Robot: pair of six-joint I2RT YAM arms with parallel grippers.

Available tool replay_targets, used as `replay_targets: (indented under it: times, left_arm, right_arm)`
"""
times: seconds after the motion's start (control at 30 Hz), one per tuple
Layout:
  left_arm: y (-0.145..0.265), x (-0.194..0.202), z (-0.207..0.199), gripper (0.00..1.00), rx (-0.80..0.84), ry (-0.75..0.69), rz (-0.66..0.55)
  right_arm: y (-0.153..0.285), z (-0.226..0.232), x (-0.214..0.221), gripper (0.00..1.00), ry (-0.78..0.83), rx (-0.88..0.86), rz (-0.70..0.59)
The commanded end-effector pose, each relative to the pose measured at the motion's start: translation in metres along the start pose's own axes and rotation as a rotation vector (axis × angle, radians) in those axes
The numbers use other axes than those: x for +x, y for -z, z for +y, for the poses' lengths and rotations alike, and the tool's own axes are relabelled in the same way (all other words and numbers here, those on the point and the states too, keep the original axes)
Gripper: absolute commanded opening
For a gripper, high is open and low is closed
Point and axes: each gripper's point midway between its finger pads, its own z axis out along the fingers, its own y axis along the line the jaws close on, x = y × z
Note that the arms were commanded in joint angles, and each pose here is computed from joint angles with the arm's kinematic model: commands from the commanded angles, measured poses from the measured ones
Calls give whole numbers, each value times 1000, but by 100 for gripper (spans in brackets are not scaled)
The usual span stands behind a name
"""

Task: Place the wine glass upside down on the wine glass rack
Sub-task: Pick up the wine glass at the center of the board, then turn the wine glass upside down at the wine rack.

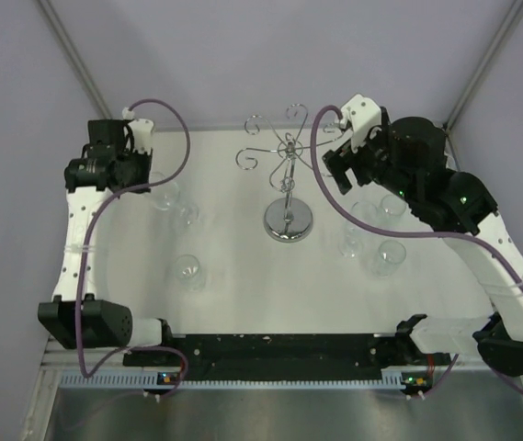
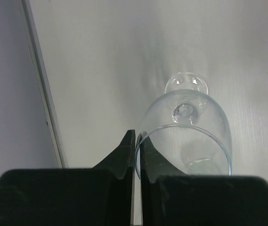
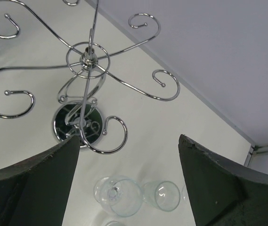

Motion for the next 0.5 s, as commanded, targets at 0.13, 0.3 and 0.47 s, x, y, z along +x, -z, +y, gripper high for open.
replay_targets:
  times: [0.13,0.3,0.47]
  left_arm:
    - [129,-82,-11,0,35,22,-441]
    - [183,-113,-17,0,57,15,-636]
    - [229,-138,-25,0,92,18,-831]
  right_arm:
    - [18,23,-47,84,-59,-186,-144]
    - [20,40,-71,83,-98,-299,-199]
    - [22,60,-95,80,-135,-430,-251]
